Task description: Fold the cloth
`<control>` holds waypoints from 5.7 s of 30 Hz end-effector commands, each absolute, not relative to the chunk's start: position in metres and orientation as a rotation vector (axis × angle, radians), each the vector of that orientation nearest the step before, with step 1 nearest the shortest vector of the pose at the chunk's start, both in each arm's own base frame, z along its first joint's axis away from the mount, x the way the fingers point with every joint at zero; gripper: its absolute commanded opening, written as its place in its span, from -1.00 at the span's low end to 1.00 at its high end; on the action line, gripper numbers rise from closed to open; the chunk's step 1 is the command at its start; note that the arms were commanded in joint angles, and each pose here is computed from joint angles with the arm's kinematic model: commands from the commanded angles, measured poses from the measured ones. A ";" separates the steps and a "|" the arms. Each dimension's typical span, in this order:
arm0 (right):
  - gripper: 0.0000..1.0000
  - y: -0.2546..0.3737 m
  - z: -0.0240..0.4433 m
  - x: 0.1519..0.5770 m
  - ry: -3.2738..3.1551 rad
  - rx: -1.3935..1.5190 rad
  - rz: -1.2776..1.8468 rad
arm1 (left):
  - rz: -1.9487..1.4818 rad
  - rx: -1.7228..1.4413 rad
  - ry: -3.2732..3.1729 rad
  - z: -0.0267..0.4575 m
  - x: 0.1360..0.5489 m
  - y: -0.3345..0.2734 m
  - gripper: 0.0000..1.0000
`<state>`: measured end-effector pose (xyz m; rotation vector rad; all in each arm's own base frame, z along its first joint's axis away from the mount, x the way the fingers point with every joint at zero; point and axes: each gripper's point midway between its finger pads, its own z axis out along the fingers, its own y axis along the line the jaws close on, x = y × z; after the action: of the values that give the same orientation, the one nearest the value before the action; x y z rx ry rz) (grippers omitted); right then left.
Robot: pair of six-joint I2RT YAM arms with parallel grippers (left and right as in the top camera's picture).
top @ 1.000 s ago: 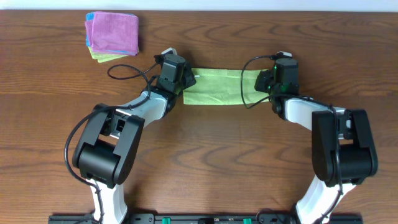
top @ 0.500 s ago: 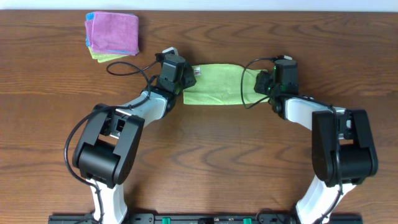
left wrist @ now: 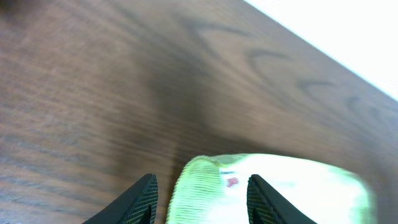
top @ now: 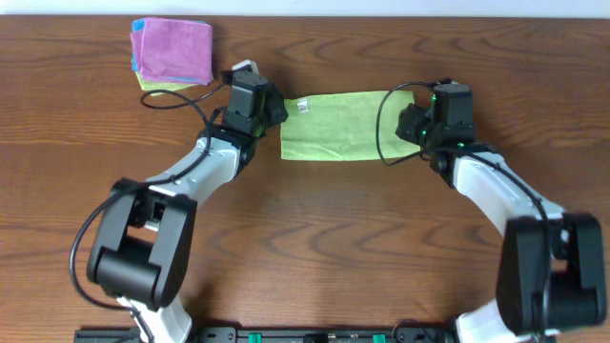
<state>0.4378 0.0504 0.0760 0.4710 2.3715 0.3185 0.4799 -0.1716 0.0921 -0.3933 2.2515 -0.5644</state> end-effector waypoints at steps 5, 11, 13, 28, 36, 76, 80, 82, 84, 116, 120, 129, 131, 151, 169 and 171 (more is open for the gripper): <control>0.79 0.055 0.081 0.412 2.421 0.748 0.437 | -0.619 -0.345 2.306 0.084 0.467 -0.194 -0.04; 0.82 0.046 0.073 0.402 2.442 0.913 0.520 | -0.589 -0.333 2.348 0.061 0.463 -0.201 -0.33; 0.84 0.040 0.071 0.400 2.445 0.943 0.525 | -0.587 -0.321 2.367 0.050 0.462 -0.208 -0.38; 0.82 0.046 0.017 0.400 2.538 1.066 0.642 | -0.501 -0.318 2.465 0.016 0.449 -0.211 -0.88; 0.68 0.049 0.007 0.408 2.520 1.084 0.669 | -0.473 -0.324 2.511 0.008 0.441 -0.207 -0.88; -0.97 0.112 0.044 0.436 2.461 0.403 0.633 | -0.457 -0.284 2.562 0.001 0.432 -0.205 -0.88; -0.97 0.127 0.064 0.437 2.421 0.346 0.661 | -0.457 -0.284 2.562 0.001 0.432 -0.206 -0.88; -0.97 0.136 0.070 0.437 2.405 0.315 0.676 | -0.457 -0.284 2.562 0.001 0.432 -0.206 -0.88; -0.98 0.146 0.073 0.436 2.397 0.291 0.701 | -0.458 -0.283 2.562 0.001 0.432 -0.206 -0.88; -0.97 0.237 0.123 0.439 2.284 0.062 0.799 | -0.415 -0.239 2.399 0.099 0.445 -0.169 -0.88; -0.97 0.244 0.120 0.440 2.283 0.059 0.807 | -0.373 -0.271 2.392 0.105 0.446 -0.150 -0.88; -0.98 0.263 0.097 0.449 2.315 0.067 0.827 | -0.348 -0.306 2.377 0.114 0.449 -0.129 -0.88; -0.97 0.271 0.094 0.450 2.321 0.052 0.832 | -0.345 -0.313 2.378 0.114 0.449 -0.126 -0.88; -0.52 0.318 0.062 0.426 2.440 -0.052 0.836 | -0.322 -0.376 2.355 0.121 0.453 -0.101 -0.88; 0.35 0.337 0.065 0.387 2.553 -0.164 1.085 | -0.304 -0.391 2.336 0.127 0.454 -0.097 -0.46; 0.36 0.327 0.073 0.396 2.533 -0.137 1.077 | -0.311 -0.388 2.329 0.131 0.453 -0.097 -0.07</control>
<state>0.3881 0.3304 0.0570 -0.1457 2.5650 1.0428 0.4484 -0.1007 0.1092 -0.3983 2.3802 -0.3167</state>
